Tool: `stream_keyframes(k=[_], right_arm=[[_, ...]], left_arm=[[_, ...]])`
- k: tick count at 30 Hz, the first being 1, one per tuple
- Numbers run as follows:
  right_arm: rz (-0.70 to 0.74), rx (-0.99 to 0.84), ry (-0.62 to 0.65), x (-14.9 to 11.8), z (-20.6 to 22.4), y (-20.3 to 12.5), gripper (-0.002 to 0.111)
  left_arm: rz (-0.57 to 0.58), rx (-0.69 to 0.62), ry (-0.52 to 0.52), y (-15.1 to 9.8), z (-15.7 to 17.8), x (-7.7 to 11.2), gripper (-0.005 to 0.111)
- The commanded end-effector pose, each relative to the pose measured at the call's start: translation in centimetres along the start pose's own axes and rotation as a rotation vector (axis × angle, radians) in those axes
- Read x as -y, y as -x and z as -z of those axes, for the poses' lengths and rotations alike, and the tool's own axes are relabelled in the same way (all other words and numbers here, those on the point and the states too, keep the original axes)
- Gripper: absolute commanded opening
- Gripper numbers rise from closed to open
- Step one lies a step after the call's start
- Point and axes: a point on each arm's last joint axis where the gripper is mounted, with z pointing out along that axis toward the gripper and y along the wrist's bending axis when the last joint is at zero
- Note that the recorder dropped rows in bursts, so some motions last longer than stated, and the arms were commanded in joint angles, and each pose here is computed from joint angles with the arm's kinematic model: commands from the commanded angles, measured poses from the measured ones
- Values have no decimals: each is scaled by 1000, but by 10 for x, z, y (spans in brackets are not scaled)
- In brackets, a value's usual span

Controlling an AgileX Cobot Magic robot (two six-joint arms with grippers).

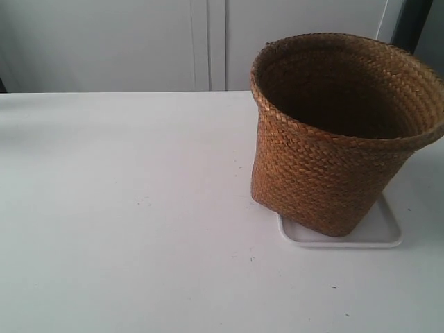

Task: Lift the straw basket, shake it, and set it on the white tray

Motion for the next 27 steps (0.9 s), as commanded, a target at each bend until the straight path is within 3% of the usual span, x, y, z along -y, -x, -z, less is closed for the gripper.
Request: stream_keyframes(k=[1, 5, 9, 19, 27], right_arm=[[2, -105, -69, 7, 2, -9, 43], [2, -149, -98, 9, 2, -13, 43], [2, -155, -101, 10, 2, -13, 43], [2, -155, -101, 10, 2, -13, 43], [2, -155, -101, 10, 2, -13, 43]], left_arm=[[-30, -23, -14, -35, 17, 8, 85], [-14, -58, -20, -50, 21, 11, 85], [90, -138, -17, -58, 22, 11, 85], [73, -179, -19, -62, 22, 11, 85], [99, 85, -33, -37, 25, 11, 85]])
